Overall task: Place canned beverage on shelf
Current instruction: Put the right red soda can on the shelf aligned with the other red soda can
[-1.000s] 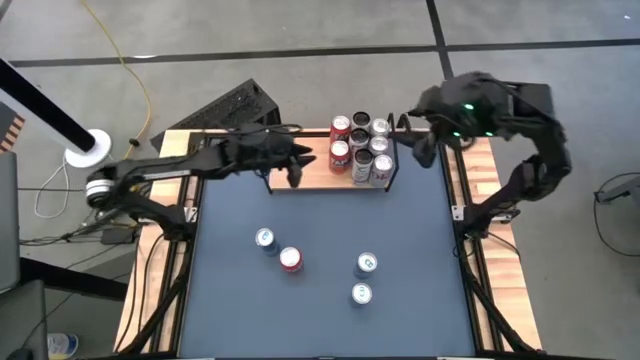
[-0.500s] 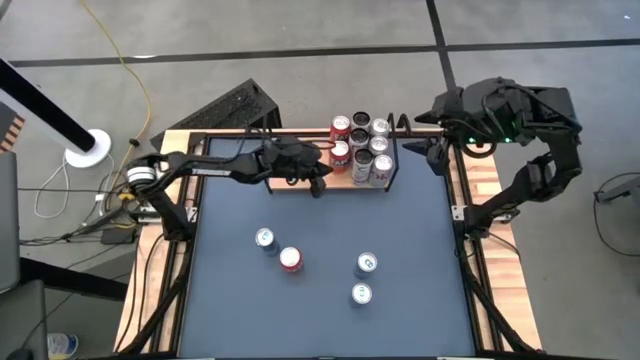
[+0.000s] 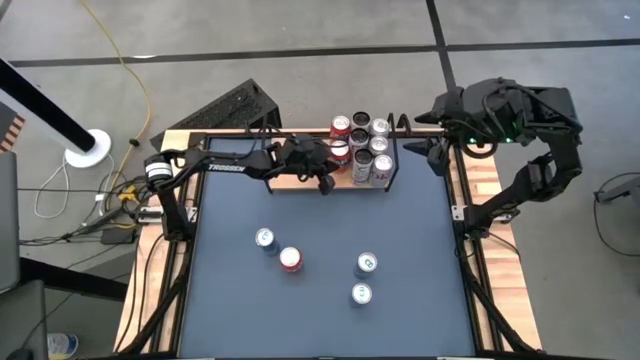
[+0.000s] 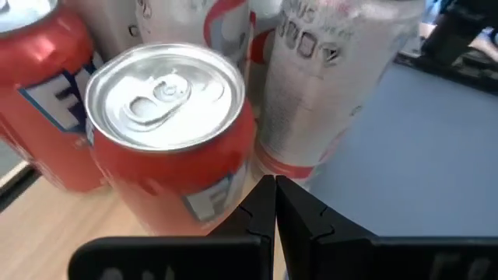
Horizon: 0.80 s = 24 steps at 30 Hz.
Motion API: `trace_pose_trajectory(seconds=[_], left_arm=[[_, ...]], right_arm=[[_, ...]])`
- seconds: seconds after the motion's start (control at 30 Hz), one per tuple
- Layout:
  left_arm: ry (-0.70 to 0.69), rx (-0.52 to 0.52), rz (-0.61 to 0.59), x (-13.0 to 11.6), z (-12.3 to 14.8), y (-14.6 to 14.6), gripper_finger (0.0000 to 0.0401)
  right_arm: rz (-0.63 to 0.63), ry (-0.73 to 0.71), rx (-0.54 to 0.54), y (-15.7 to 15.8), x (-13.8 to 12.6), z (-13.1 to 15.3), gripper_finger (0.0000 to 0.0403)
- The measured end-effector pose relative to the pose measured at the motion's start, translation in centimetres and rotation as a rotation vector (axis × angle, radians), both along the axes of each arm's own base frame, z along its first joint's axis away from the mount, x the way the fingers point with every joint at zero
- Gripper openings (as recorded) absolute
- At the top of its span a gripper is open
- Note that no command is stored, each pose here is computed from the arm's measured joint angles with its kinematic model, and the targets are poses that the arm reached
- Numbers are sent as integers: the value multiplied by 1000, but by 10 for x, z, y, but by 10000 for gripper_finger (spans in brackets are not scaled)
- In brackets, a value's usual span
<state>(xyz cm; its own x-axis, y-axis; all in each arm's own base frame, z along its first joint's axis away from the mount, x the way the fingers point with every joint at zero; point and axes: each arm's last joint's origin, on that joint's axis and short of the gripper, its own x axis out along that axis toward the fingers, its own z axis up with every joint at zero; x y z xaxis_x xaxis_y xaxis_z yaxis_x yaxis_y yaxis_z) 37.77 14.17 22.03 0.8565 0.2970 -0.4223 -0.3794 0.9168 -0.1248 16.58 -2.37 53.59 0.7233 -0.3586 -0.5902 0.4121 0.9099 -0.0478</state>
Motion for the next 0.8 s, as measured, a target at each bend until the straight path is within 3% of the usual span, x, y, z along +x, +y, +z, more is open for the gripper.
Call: trace_pose_trajectory(seconds=[0.8], left_arm=[[44,-6,114,-4,-15,19,0]], right_arm=[[5,2,-5,0,0,0,320]])
